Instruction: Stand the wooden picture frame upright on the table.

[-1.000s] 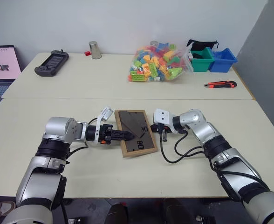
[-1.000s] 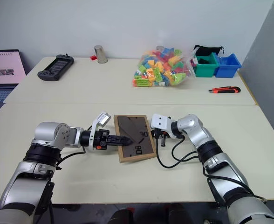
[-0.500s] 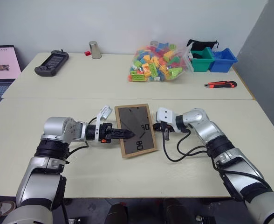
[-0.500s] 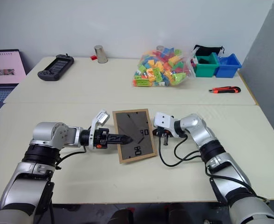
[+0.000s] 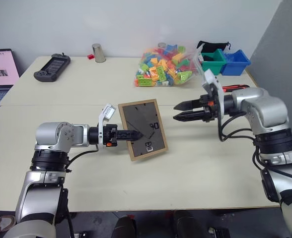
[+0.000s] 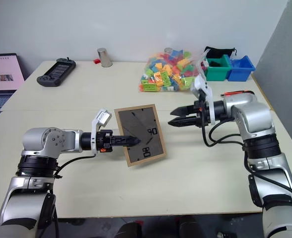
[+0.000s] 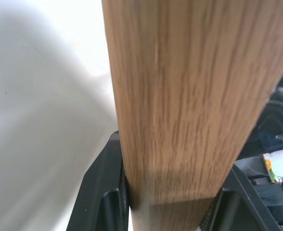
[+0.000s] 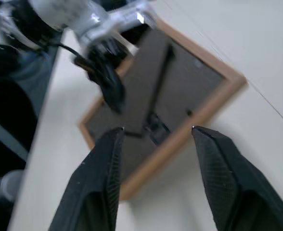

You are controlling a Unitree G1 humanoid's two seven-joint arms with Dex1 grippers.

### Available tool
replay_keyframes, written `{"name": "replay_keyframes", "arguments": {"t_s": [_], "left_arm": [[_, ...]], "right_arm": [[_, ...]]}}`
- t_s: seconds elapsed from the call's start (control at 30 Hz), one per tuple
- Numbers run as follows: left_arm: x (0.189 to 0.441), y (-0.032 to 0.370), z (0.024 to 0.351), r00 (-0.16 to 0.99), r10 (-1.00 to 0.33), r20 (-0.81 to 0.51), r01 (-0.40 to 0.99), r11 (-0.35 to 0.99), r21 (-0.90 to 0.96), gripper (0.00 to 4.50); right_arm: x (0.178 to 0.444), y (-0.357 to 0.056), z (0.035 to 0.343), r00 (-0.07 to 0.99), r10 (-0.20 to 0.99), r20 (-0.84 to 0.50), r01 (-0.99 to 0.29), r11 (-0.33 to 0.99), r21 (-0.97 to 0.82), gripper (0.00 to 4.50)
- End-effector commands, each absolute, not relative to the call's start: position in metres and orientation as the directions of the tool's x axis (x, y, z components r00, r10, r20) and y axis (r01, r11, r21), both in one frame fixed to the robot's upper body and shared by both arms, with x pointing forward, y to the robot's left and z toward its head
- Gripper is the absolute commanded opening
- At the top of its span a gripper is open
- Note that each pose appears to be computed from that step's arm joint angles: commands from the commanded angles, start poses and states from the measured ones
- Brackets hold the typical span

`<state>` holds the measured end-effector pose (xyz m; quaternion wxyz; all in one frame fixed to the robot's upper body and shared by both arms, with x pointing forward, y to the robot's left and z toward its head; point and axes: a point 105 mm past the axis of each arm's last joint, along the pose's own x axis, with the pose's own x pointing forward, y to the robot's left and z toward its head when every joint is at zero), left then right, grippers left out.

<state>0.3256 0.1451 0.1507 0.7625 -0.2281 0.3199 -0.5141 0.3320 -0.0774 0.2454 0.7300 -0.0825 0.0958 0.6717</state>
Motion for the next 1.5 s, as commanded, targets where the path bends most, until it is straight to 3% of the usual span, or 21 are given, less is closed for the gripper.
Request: {"name": "replay_keyframes", "arguments": {"t_s": [0.03, 0.17, 0.4, 0.73, 1.03, 1.17, 1.27, 1.4, 1.5], "left_arm": [[0.328, 0.140, 0.164, 0.275, -0.931, -0.240, 0.738, 0.364, -0.569, 1.30], [0.327, 0.136, 0.163, 0.251, -0.932, -0.262, 0.773, 0.356, -0.526, 1.30], [0.327, 0.132, 0.164, 0.241, -0.935, -0.262, 0.791, 0.346, -0.505, 1.30], [0.327, 0.130, 0.165, 0.236, -0.936, -0.260, 0.799, 0.339, -0.497, 1.30], [0.329, 0.132, 0.166, 0.252, -0.936, -0.247, 0.791, 0.346, -0.505, 1.30], [0.329, 0.132, 0.167, 0.249, -0.937, -0.246, 0.793, 0.343, -0.503, 1.30], [0.330, 0.133, 0.167, 0.248, -0.937, -0.246, 0.793, 0.343, -0.503, 1.30], [0.324, 0.131, 0.171, 0.223, -0.948, -0.228, 0.793, 0.312, -0.523, 1.30], [0.319, 0.131, 0.172, 0.204, -0.955, -0.217, 0.785, 0.292, -0.547, 1.30]], "right_arm": [[0.328, -0.043, 0.257, 0.039, 0.982, -0.185, -0.999, 0.044, 0.021, 3.34], [0.335, -0.029, 0.246, 0.032, 0.979, -0.199, -0.998, 0.042, 0.047, 4.29], [0.343, -0.013, 0.232, 0.025, 0.972, -0.232, -0.997, 0.040, 0.061, 4.29], [0.329, 0.016, 0.231, -0.058, 0.976, -0.212, -0.997, -0.044, 0.070, 4.29], [0.286, 0.004, 0.248, -0.274, 0.948, -0.163, -0.957, -0.251, 0.148, 4.29], [0.275, -0.008, 0.242, -0.320, 0.925, -0.203, -0.942, -0.289, 0.168, 4.29], [0.288, -0.014, 0.235, -0.230, 0.944, -0.236, -0.970, -0.202, 0.137, 4.29], [0.335, -0.039, 0.227, 0.042, 0.962, -0.269, -0.998, 0.054, 0.036, 4.29], [0.353, -0.065, 0.229, 0.151, 0.948, -0.281, -0.988, 0.157, 0.000, 4.29]]}}
